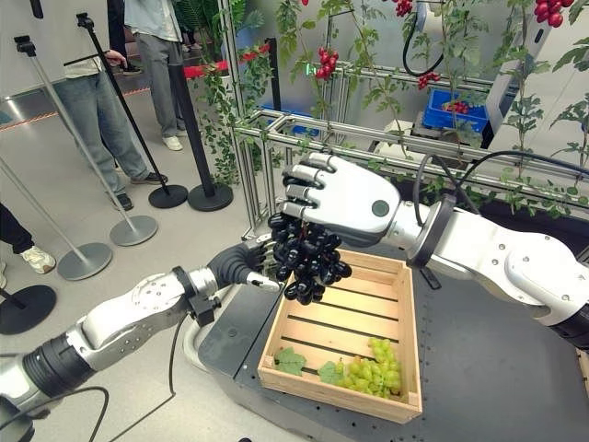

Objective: Pick up the fruits from the basket on one side to the basket on the other side

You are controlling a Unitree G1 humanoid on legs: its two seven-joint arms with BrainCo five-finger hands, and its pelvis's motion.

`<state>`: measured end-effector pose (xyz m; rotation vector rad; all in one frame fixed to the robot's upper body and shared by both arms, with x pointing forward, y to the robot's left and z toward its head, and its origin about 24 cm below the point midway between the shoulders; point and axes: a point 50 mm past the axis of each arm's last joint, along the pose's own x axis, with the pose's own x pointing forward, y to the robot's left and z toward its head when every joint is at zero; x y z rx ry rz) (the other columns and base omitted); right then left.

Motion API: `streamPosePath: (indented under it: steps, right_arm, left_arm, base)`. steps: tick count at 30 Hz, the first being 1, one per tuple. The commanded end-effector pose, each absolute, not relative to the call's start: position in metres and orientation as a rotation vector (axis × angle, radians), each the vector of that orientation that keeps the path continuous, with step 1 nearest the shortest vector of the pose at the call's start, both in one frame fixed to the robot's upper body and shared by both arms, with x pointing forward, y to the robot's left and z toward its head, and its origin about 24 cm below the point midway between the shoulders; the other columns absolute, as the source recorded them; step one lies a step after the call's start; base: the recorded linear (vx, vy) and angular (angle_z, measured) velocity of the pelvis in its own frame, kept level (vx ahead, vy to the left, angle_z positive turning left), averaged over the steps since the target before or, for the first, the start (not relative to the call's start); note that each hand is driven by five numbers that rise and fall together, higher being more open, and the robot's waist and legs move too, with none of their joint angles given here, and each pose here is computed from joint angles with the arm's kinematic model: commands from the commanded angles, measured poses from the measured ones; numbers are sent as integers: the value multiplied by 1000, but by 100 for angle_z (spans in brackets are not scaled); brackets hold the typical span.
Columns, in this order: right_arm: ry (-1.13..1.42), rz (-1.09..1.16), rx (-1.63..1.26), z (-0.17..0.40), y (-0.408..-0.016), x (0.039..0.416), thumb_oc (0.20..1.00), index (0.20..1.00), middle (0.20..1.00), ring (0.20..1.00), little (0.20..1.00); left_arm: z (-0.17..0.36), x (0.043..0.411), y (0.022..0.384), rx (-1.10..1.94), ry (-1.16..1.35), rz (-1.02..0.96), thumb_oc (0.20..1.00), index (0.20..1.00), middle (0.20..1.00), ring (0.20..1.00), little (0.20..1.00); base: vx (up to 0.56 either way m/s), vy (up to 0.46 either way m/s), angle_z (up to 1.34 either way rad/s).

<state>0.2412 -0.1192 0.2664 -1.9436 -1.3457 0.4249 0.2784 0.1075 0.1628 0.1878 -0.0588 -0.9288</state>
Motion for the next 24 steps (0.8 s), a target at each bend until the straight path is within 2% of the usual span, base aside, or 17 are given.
streamPosePath:
  steps: [1, 11, 15, 22, 23, 24]
  right_arm:
    - [-1488, 370, -1903, 295, -103, 230, 200, 200, 200, 200, 200]
    - [-1579, 476, -1910, 295, -83, 222, 200, 200, 200, 200, 200]
    - [-1650, 459, -1906, 300, -77, 218, 200, 200, 200, 200, 200]
    - [-1711, 444, -1959, 302, -73, 216, 200, 200, 200, 200, 200]
    - [-1716, 443, -1956, 302, -73, 215, 200, 200, 200, 200, 200]
    - [-1709, 434, -1951, 302, -74, 216, 200, 200, 200, 200, 200]
  left_arm:
    - [202, 282, 98, 216, -227, -978, 1000, 1000, 1000, 1000, 1000]
    - [201, 270, 76, 208, -190, -1121, 1000, 1000, 1000, 1000, 1000]
    - [185, 264, 67, 91, -88, -1159, 1000, 1000, 1000, 1000, 1000]
    - [176, 263, 65, 95, -48, -1171, 1000, 1000, 1000, 1000, 1000]
    - [173, 264, 66, 95, -36, -1163, 762, 762, 762, 762, 762]
    - [172, 263, 66, 106, -34, -1165, 620, 620, 620, 620, 620]
  base:
    - [0, 0, 0]
    - [0, 0, 0]
    - [0, 0, 0]
    - [0, 0, 0]
    - [0, 0, 0]
    - [0, 0, 0]
